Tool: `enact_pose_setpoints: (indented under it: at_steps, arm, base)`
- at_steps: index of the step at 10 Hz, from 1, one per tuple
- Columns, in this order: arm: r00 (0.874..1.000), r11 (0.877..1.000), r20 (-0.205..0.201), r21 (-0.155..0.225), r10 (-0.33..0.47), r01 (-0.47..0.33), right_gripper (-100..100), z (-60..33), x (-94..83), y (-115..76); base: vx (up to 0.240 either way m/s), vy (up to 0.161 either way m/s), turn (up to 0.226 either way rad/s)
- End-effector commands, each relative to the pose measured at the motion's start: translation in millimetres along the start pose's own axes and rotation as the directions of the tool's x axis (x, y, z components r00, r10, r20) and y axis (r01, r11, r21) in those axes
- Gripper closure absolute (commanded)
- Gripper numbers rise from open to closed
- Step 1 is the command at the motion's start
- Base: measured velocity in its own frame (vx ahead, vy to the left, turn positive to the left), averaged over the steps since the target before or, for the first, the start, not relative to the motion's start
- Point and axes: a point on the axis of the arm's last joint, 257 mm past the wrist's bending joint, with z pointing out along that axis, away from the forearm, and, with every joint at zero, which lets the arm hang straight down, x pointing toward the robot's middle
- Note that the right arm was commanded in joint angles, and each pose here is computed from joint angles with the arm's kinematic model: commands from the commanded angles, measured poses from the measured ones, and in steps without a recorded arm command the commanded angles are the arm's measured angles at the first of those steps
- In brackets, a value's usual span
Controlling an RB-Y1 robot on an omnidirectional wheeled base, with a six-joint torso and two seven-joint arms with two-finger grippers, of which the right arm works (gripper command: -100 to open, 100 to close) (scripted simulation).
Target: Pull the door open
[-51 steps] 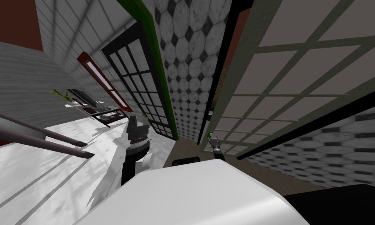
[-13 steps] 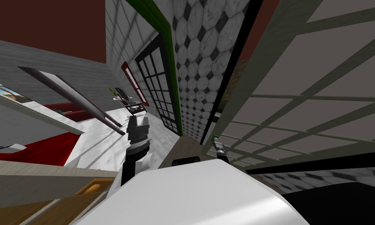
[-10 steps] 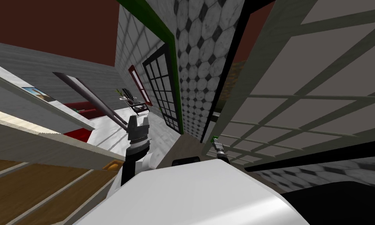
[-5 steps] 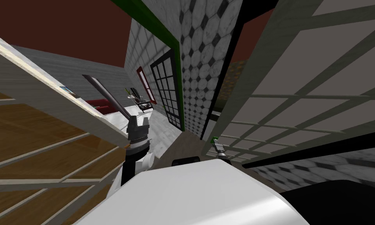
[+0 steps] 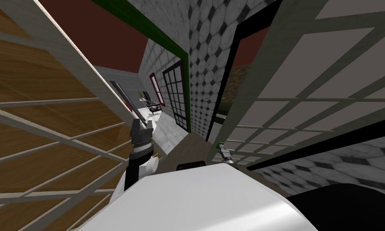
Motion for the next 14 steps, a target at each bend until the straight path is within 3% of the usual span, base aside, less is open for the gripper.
enact_pose_setpoints:
  at_steps: [1, 7, 8, 14]
  arm:
    - [1.0, 1.0, -0.004, 0.022, 0.003, -0.002, 100, -6.0, 0.6, -1.6]
    - [1.0, 0.995, -0.008, 0.096, 0.005, -0.005, 100, -27.3, 1.9, -2.4]
    - [1.0, 0.996, -0.005, 0.09, 0.004, -0.003, 100, -25.3, 1.7, -2.4]
    - [1.0, 0.99, -0.006, 0.141, 0.005, -0.004, 100, -37.1, 1.2, -1.3]
  base:
    - [-0.281, -0.029, 0.159]
    - [-0.231, -0.033, 0.118]
    - [-0.088, -0.012, 0.025]
    - [-0.207, -0.027, 0.135]
